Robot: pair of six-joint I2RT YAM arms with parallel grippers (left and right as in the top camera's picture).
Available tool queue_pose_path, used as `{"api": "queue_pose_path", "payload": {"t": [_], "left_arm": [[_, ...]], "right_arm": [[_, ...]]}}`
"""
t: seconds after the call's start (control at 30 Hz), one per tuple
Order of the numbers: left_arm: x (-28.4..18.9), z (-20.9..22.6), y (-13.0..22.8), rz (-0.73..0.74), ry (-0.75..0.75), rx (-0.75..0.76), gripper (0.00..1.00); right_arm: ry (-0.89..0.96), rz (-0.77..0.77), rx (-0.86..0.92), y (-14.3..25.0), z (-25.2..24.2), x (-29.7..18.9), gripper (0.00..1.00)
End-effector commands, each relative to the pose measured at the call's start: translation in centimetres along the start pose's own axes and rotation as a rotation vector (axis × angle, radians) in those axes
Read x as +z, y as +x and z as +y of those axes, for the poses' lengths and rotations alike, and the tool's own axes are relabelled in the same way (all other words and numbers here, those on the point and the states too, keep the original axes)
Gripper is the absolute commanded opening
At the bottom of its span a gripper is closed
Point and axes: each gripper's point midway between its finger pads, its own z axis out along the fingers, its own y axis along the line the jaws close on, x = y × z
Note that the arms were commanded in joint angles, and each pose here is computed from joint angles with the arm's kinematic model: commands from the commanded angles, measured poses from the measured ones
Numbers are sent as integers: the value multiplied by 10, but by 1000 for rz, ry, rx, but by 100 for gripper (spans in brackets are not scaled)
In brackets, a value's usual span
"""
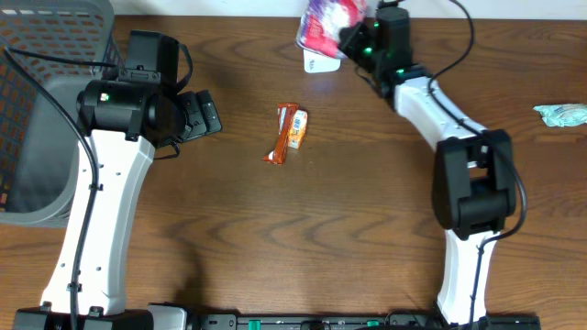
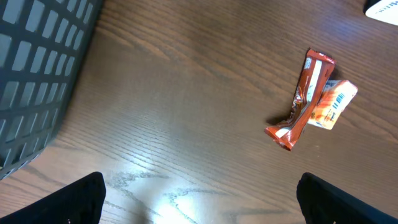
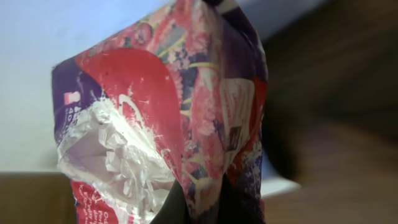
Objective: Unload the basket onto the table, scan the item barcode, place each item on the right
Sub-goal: 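Carry the bag to the far right and drop it by the green item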
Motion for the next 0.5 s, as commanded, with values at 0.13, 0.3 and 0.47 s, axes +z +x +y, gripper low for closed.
{"api": "queue_pose_path", "payload": {"t": [0.13, 0.3, 0.47], "left_arm": [[-3, 3, -1, -10, -7, 2, 98], [-3, 3, 0, -9, -7, 2, 98], [-3, 3, 0, -9, -7, 2, 98]], "right_arm": [[215, -107, 17, -114, -73, -100, 1], [446, -65, 184, -129, -168, -160, 1], [611, -71, 441, -135, -251, -227, 1]]}}
